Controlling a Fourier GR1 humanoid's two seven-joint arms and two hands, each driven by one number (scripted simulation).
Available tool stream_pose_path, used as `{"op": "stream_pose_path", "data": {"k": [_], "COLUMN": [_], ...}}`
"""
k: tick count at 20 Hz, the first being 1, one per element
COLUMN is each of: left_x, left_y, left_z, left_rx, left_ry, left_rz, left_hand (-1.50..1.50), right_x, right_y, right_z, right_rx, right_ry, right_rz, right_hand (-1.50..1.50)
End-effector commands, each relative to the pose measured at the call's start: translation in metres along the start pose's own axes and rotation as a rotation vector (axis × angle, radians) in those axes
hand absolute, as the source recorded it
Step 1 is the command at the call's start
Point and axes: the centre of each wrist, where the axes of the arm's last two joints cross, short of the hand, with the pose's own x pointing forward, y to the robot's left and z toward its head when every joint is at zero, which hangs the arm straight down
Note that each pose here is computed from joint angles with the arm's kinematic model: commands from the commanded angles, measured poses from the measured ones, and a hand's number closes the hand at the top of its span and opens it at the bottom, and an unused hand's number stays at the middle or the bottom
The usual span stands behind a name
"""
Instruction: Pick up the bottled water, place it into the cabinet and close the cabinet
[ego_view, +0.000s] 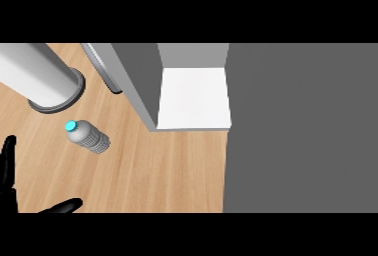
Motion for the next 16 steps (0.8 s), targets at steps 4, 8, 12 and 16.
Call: {"op": "stream_pose_path", "data": {"k": [4,8,12,16], "left_x": [-0.045,-0.056,-0.103,-0.118], "left_y": [0.014,0.022,0.044,0.058], "left_z": [-0.010,-0.025,-0.013,-0.030], "left_rx": [0.064,0.085,0.086,0.084], "left_ry": [0.069,0.083,0.124,0.152], "left_rz": [0.001,0.056,-0.009,-0.006], "left_hand": [-1.50,-1.50,-1.50,-1.50], "right_x": [0.044,0.052,0.036,0.045], "right_y": [0.004,0.011,0.008,0.006], "right_z": [0.014,0.018,0.019,0.028], "right_rx": [0.023,0.013,0.020,0.033], "right_ry": [-0.075,-0.067,-0.055,-0.063], "right_rz": [0.017,0.010,0.015,0.035], "right_hand": [-1.50,-1.50,-1.50,-1.50]}}
